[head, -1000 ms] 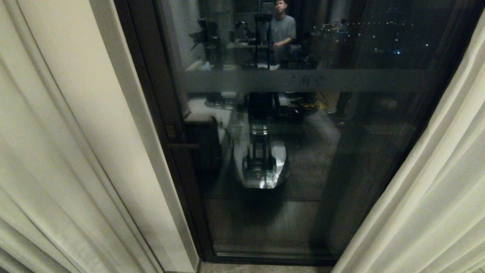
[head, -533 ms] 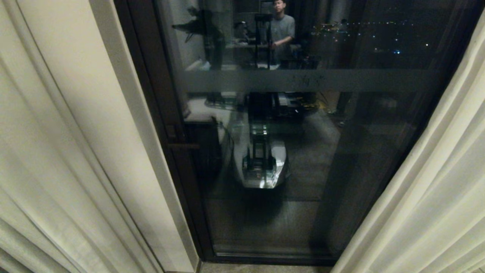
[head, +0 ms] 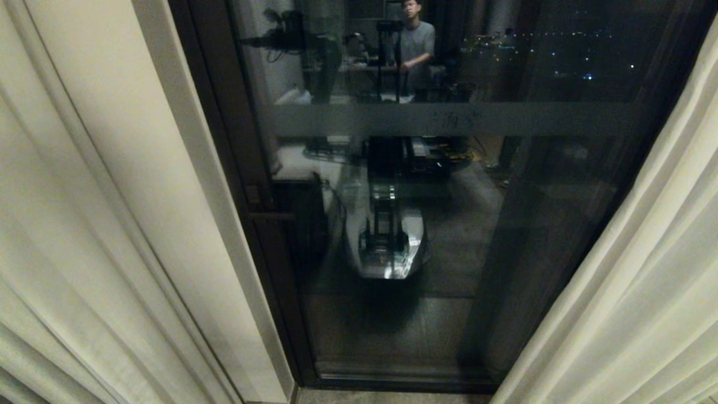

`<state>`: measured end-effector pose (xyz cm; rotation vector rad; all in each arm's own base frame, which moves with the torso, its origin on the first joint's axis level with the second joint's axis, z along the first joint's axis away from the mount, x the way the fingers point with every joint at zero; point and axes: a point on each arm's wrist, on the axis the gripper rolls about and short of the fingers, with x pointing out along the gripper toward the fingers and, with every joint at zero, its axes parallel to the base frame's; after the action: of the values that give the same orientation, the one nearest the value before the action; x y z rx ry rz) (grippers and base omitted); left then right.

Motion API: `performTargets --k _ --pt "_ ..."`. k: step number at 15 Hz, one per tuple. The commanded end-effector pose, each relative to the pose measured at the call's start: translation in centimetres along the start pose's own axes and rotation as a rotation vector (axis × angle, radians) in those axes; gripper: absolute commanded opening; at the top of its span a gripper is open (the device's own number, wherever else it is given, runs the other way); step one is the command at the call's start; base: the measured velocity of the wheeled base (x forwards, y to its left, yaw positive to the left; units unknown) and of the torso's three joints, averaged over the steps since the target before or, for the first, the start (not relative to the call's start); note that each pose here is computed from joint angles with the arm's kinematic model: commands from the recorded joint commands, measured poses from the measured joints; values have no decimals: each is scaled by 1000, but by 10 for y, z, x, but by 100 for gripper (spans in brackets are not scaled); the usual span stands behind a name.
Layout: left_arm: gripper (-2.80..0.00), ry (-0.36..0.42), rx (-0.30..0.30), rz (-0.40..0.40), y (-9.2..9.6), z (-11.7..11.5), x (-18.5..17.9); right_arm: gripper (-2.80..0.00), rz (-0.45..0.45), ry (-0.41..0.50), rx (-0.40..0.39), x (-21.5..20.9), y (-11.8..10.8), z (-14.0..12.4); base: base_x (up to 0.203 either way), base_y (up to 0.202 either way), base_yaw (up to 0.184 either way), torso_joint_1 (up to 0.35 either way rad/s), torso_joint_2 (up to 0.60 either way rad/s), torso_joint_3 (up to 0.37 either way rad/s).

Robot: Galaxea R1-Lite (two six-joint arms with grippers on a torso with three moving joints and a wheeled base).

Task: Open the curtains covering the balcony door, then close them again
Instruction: Close the inner curtains on both sides

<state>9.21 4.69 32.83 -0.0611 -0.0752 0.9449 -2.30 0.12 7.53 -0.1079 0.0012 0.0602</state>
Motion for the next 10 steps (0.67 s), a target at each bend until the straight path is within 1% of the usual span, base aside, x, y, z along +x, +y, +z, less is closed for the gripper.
performTargets --k 1,6,8,10 --pt "0 44 25 32 -4 -5 24 -280 2 5 -1 0 0 0 0 0 0 0 0 0" --pt "0 99 19 -12 -11 -2 73 -280 5 30 1 2 0 1 0 0 0 0 0 0" --pt "0 115 -10 -63 -13 0 89 -280 5 37 1 3 0 1 0 0 0 0 0 0" --pt "0 125 -21 -101 -13 1 100 -280 6 41 1 3 0 1 0 0 0 0 0 0"
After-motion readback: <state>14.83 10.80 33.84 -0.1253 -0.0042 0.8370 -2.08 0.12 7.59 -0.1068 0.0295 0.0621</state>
